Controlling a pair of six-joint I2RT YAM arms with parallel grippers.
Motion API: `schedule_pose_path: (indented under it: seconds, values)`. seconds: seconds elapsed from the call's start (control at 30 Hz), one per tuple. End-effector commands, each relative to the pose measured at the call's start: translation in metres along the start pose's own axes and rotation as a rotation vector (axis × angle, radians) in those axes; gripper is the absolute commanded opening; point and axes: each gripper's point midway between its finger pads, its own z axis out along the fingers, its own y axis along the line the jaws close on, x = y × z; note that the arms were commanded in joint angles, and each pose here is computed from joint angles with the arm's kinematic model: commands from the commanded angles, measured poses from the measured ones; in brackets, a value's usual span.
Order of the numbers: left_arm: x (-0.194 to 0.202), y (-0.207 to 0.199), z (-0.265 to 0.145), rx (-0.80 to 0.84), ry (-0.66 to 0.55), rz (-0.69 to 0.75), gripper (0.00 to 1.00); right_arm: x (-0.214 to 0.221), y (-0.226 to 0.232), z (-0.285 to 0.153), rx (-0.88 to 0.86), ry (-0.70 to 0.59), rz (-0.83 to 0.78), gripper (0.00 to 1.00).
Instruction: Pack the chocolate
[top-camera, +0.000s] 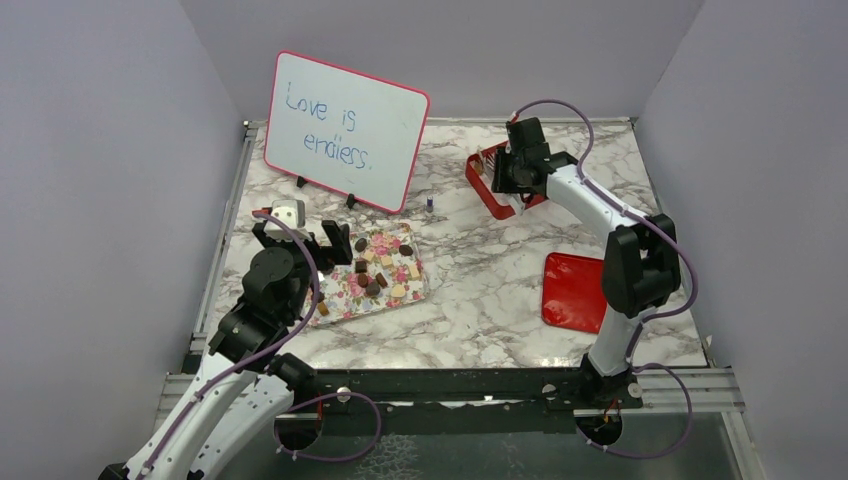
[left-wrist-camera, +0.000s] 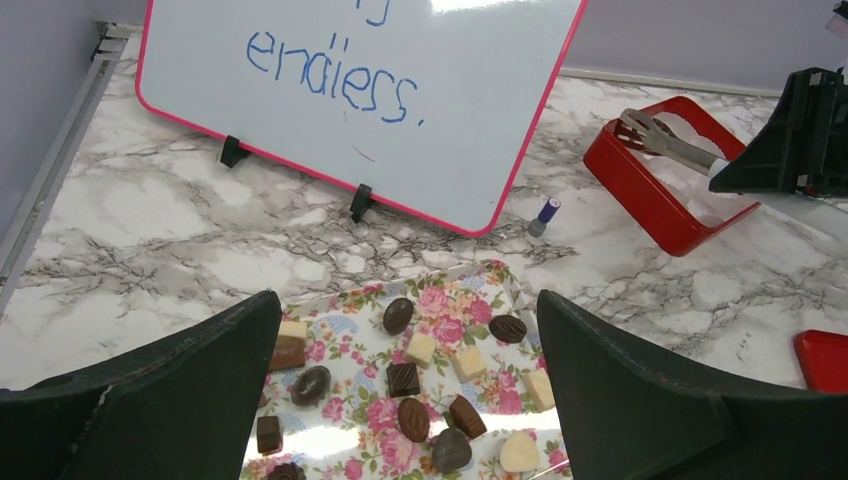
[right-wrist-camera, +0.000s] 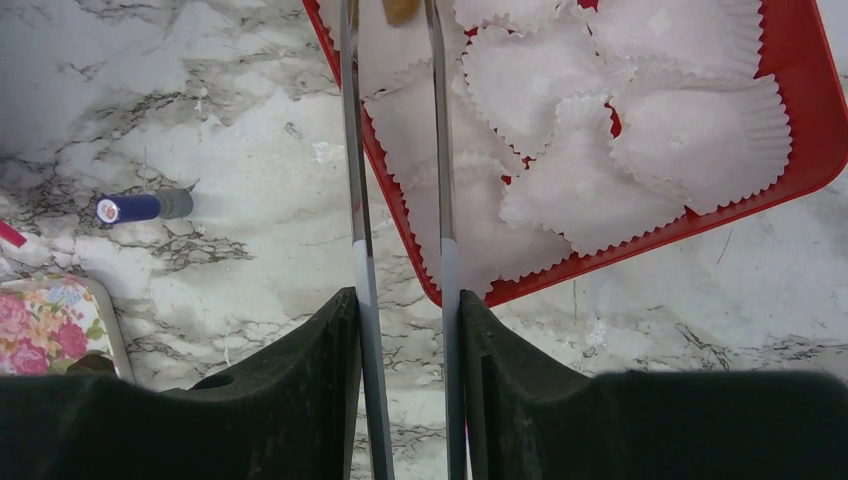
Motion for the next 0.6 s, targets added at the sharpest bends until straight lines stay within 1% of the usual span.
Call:
schedule_pose_path:
  seconds: [0.0,0.13,0.43,0.57]
  values:
    - [-0.001,-0.005,0.003,0.019,-0.006,0.006,0.99,-0.023,-0.002,-0.013,0.006,-0.053,-0.019,0.42]
    - [-0.001,-0.004,0.003,0.013,-0.003,0.007,0.99,-0.023,-0.003,-0.020,0.010,-0.047,-0.023,0.42]
    - [-0.001,0.001,0.005,-0.018,-0.002,0.012,0.99,-0.028,-0.002,-0.054,-0.009,-0.072,-0.021,0.42]
    - [0.000,0.002,0.006,-0.030,0.007,0.023,0.99,-0.025,0.004,-0.067,-0.053,-0.063,-0.026,0.41]
